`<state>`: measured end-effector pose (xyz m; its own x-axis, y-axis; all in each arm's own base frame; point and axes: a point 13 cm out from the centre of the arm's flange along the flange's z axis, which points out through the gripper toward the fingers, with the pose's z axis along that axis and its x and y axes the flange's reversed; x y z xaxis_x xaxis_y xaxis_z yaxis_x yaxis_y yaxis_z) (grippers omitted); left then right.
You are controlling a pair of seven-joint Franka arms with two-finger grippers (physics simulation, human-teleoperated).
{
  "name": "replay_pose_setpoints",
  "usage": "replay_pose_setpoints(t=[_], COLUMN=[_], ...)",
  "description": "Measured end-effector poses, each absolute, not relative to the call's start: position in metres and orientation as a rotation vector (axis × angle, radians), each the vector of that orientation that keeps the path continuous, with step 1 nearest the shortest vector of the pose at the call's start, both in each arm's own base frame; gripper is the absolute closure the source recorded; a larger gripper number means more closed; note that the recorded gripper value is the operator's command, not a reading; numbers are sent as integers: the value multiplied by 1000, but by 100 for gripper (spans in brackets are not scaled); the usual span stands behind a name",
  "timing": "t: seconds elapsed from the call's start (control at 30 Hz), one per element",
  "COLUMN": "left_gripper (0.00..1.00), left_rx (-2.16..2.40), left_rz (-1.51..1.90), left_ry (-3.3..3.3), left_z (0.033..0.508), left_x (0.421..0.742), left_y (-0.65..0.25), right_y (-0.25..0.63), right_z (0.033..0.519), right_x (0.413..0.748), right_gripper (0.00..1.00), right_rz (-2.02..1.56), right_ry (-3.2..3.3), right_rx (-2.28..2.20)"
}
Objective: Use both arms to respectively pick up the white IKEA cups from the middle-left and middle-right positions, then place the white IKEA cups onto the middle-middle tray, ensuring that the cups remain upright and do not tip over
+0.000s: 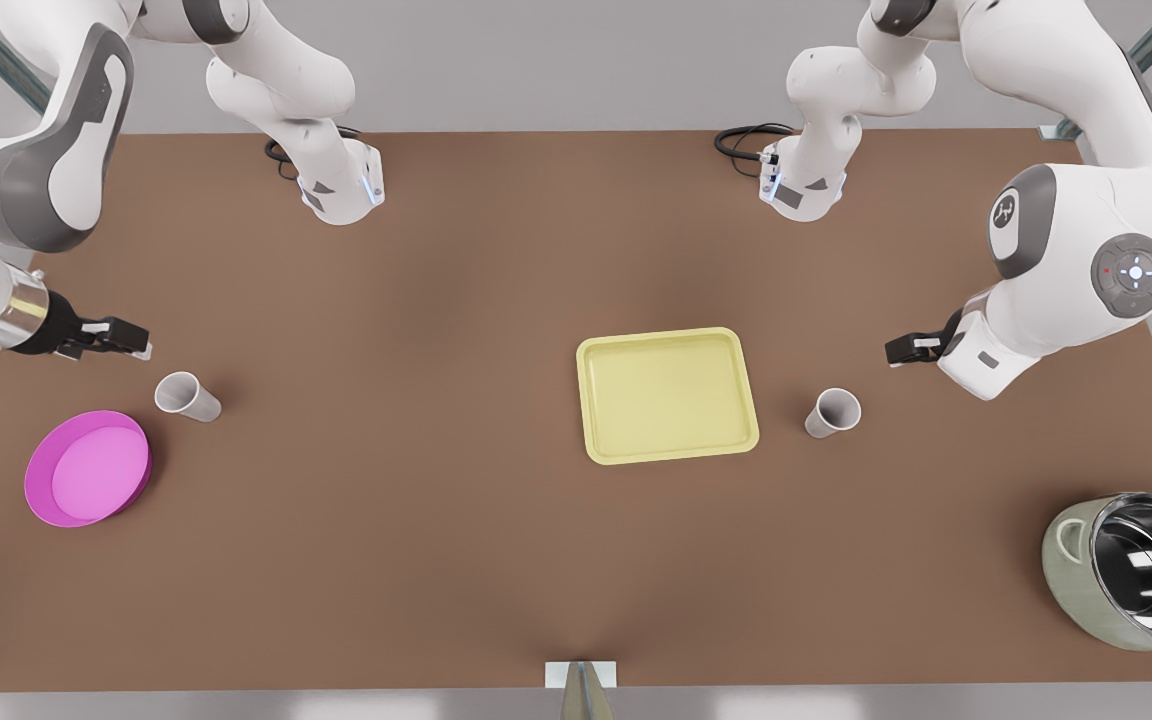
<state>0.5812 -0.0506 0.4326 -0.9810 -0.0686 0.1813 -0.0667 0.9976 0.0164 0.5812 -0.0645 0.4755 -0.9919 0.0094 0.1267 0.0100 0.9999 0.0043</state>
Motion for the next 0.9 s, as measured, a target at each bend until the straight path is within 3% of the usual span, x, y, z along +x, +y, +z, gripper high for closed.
replay_pose_setpoints(t=[0.1, 0.2, 0.3, 0.43, 0.63, 0.9], left_gripper=[0, 0, 0, 0, 0, 0], left_rx=[104, 116, 142, 158, 189, 221], left_rz=[-23, -48, -55, -54, -46, -43], left_ry=[-2933, -2847, -2792, -2806, -2861, -2871], left_z=[416, 334, 256, 192, 147, 113], left_x=[585, 599, 580, 560, 557, 550], left_y=[-51, -47, -36, -30, -20, -9], right_y=[-69, -140, -188, -189, -194, -219], right_z=[464, 397, 328, 259, 201, 157], right_x=[583, 581, 561, 551, 523, 517], right_gripper=[0, 0, 0, 0, 0, 0], right_rz=[-5, -31, -75, -104, -99, -73], right_ry=[-2992, -2886, -2804, -2808, -2878, -2935], right_rx=[-22, -192, -308, -331, -377, -447])
